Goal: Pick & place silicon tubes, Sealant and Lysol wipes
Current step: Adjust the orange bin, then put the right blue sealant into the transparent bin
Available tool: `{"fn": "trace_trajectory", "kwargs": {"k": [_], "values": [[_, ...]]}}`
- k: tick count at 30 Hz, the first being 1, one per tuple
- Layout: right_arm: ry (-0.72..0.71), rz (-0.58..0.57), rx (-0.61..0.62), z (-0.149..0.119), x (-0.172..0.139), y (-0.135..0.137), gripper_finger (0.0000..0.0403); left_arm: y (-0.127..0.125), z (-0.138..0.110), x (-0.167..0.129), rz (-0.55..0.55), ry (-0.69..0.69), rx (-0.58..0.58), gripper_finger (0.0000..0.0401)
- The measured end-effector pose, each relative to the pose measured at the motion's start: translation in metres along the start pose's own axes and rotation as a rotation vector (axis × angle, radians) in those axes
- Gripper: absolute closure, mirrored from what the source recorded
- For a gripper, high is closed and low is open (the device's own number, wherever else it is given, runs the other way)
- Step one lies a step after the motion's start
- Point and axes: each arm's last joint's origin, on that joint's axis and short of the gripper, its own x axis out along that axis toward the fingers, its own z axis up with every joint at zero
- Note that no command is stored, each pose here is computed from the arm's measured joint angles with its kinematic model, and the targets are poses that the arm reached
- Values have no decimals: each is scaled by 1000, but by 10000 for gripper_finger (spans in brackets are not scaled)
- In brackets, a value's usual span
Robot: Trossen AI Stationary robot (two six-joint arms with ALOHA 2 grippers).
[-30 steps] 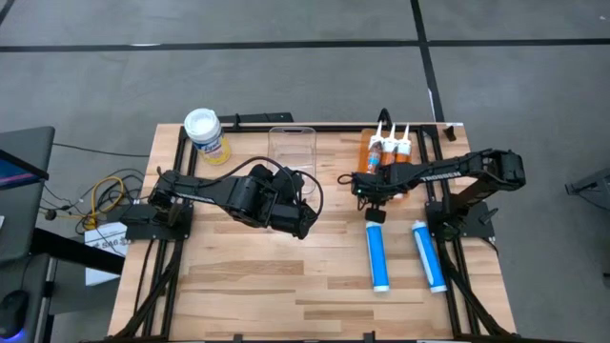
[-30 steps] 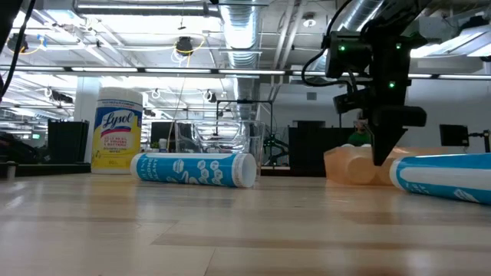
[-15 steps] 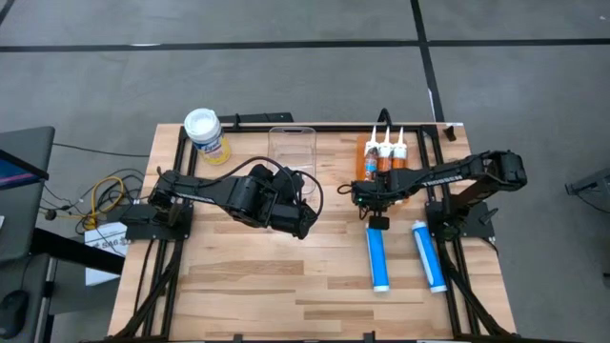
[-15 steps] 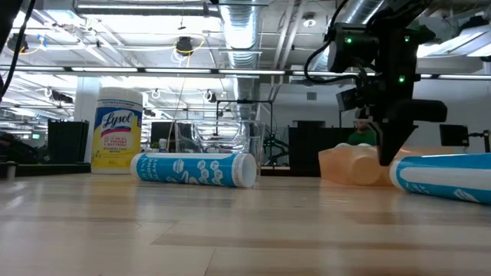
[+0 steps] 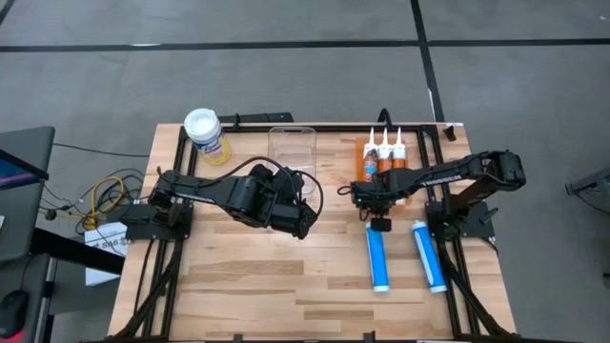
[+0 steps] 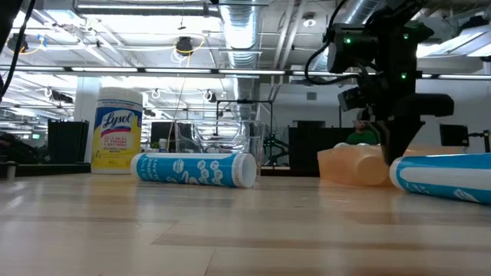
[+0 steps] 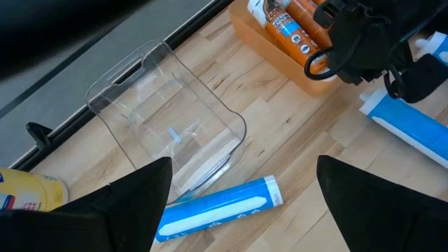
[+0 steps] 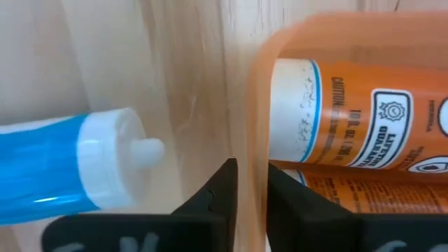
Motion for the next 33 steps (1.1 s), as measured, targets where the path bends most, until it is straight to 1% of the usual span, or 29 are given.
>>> {"fn": "trace_trajectory", "kwargs": {"k": [4,8,13,17,20,22,25,27,33], "values": [[-21,11,1,4,-5,0,334,0,0,0,0,0,0,52],[-6,12,1,5,-10,-1,301,0,0,0,0,0,0,52],[41,12,-1,6,-25,-2,245,0,0,0,0,-1,0,52],[80,9,13,8,-42,-3,205,0,0,0,5,-8,0,52],[152,28,39,4,-55,-1,184,0,0,0,11,-15,0,52],[188,60,59,-3,-64,3,176,0,0,0,11,-15,3,52],[206,121,119,-17,-75,11,173,0,0,0,11,-15,4,52],[224,137,181,-30,-80,16,175,1,1,0,18,-22,8,52],[231,227,461,-68,-89,32,186,1,1,0,31,-41,19,52]]}}
